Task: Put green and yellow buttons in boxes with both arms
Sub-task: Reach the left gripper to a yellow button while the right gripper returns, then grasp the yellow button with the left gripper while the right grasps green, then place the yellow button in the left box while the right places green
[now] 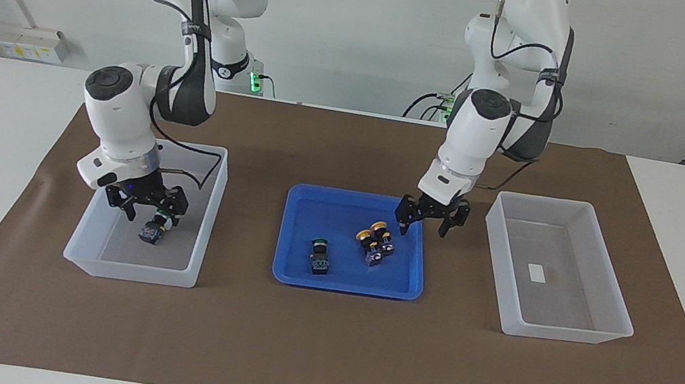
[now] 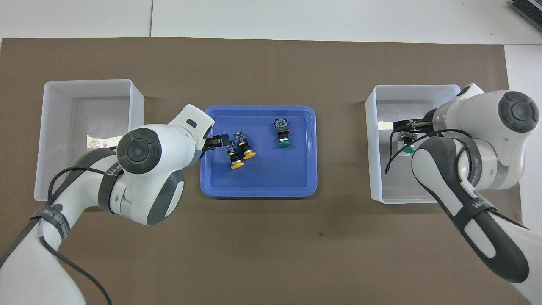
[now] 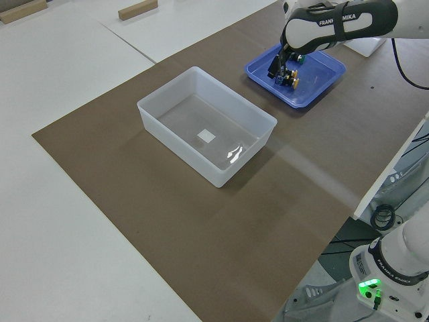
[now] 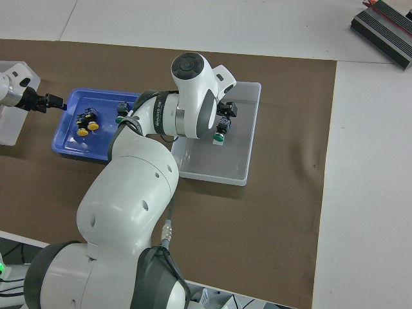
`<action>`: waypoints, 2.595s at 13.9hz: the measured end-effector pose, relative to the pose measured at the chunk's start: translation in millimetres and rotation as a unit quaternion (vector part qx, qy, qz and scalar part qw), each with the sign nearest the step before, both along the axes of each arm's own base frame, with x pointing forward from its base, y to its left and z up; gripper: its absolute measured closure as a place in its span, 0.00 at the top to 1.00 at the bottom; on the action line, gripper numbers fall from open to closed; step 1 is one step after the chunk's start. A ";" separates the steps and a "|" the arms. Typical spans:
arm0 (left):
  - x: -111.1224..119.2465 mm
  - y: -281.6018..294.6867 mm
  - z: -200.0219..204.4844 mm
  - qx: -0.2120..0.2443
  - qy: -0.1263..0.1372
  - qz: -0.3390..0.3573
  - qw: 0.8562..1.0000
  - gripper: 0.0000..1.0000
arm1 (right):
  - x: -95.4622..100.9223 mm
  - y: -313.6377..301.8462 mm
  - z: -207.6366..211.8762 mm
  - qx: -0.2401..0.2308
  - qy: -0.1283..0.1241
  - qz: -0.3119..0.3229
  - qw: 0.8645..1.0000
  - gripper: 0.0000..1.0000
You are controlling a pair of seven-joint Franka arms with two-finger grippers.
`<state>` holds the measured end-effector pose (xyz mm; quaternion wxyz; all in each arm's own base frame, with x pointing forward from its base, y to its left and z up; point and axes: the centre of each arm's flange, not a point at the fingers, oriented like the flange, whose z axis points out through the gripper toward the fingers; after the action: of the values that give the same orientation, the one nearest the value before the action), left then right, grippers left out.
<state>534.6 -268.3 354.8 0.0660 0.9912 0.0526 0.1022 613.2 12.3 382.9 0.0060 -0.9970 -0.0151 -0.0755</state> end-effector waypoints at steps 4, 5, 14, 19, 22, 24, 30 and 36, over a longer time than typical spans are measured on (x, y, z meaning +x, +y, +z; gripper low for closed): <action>-7.8 -28.3 -37.5 -0.008 0.007 0.013 1.000 0.99 | 5.5 44.9 56.2 0.018 0.005 0.031 0.999 1.00; -11.0 -34.5 -40.6 -0.010 0.009 0.015 1.000 0.99 | 4.2 60.3 57.6 0.040 0.006 0.033 0.999 1.00; -27.6 -35.7 -61.5 -0.008 0.019 0.026 0.999 0.68 | -0.4 209.0 -0.6 0.076 -0.035 0.115 0.990 1.00; -23.8 -37.7 -55.6 -0.018 0.017 0.054 0.998 0.33 | -18.0 278.8 -56.4 0.083 -0.044 0.155 0.983 1.00; -5.9 -36.4 -32.5 -0.015 0.024 0.067 0.997 0.33 | -29.4 303.5 -84.6 0.082 -0.037 0.172 0.981 1.00; 21.8 -15.5 4.4 -0.003 0.043 0.092 0.995 0.33 | -33.1 307.9 -92.4 0.081 -0.033 0.175 0.981 0.95; 89.1 158.0 108.7 0.029 0.067 0.099 0.992 0.33 | -32.9 305.9 -92.9 0.089 -0.026 0.127 0.988 0.41; 81.8 297.3 40.4 0.058 0.041 -0.020 0.997 0.33 | -20.0 270.4 -24.4 0.088 -0.018 0.090 0.992 0.41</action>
<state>616.4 29.0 395.2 0.0077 0.9976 0.0297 0.0626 593.2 282.6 358.4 0.0997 -0.9857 -0.0979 -0.0940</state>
